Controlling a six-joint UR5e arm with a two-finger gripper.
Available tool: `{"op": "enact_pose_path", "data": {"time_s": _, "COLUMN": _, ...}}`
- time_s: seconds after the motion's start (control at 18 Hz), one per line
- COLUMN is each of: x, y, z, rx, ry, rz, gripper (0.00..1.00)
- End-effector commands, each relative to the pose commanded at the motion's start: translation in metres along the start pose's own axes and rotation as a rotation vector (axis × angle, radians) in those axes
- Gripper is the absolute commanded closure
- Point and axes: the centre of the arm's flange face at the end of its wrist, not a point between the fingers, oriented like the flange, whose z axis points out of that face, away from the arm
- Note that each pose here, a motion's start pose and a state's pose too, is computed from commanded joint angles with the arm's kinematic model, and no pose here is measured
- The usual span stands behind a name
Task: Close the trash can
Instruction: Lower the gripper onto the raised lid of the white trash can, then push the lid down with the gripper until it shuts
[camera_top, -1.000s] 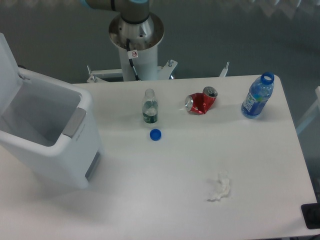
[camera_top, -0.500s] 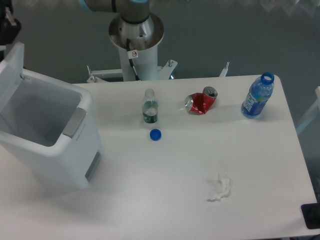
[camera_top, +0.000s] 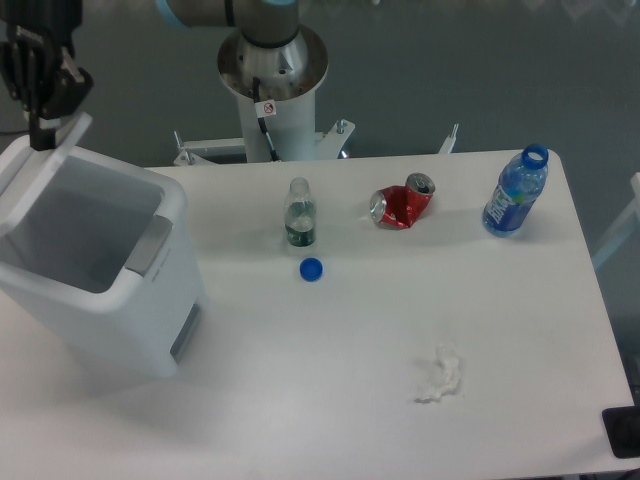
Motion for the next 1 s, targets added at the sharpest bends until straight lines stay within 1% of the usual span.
{"op": "enact_pose_path", "data": {"time_s": 0.17, "x": -0.008, "y": 0.004, "z": 0.003, "rx": -0.007, "ry": -0.006, "rz": -0.013, "gripper": 1.00}}
{"op": "enact_pose_path", "data": {"time_s": 0.44, "x": -0.021, "y": 0.020, "z": 0.026, "rx": -0.047, "ry": 0.007, "rz": -0.045, "gripper": 1.00}}
{"op": "enact_pose_path", "data": {"time_s": 1.0, "x": -0.029, "y": 0.020, "z": 0.056, "rx": -0.072, "ry": 0.024, "rz": -0.053, "gripper": 1.00}}
